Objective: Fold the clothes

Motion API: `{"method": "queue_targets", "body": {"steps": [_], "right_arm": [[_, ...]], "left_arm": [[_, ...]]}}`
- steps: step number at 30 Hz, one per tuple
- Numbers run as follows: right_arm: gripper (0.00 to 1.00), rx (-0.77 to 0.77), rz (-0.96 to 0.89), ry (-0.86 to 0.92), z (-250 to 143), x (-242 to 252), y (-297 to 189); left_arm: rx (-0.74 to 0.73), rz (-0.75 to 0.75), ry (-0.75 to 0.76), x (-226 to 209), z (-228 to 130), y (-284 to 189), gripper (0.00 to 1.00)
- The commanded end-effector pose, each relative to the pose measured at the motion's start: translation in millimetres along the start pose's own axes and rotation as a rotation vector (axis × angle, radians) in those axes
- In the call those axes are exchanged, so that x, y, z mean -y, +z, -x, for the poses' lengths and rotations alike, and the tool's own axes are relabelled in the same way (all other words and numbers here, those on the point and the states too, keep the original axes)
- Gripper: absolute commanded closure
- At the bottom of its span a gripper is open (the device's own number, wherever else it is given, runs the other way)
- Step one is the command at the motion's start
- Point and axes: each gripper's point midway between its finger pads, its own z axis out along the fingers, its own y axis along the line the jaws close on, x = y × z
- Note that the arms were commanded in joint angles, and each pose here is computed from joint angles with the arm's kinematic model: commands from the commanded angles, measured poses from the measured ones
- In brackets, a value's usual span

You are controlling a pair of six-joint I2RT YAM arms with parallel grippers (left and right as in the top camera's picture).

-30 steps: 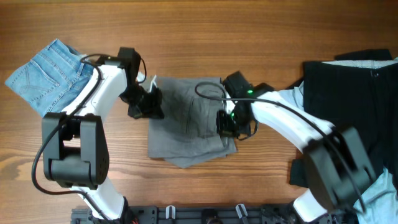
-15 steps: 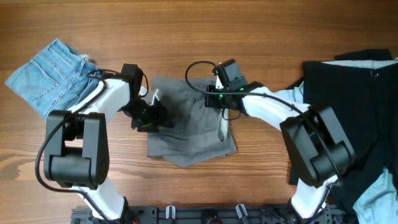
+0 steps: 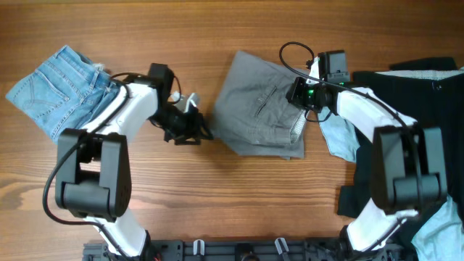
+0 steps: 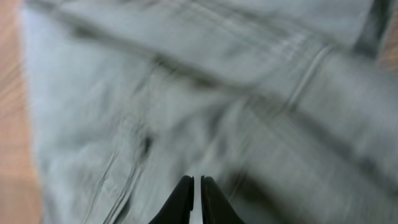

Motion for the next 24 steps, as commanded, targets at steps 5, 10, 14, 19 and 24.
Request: {"method": "queue_targets", "body": {"steps": [5,10,14,19,24], "right_arm": [[0.92,0.116,0.100,-0.213,5.2,-54.2,-89.5],[0.92,0.059,0.077,-0.186,-9.6,-47.8,-91.4],[0.91,-0.004,0.066,-0.186,-24.7,-42.6,-90.6],[0.88,-0.032,0.078,-0.245,-33.8,-48.6,-88.3],[0.83,0.046,-0.039,-0.255,-9.2,-26.7,-69.7]], "left_arm": [[0.117,0.139,-0.214,32.7,18.6,59.7,0.96],[0.177,0.345,-0.467,-28.7,30.0,81.6,0.96],[0.293,0.337,-0.607,-75.5,66.8,40.3,0.96],[0.492,-0.265,-0.380,-1.9,178.8,-65.6,0.96],[0.336,-0.365,-0.172,47.3,144.9,-81.6,0.46]]}}
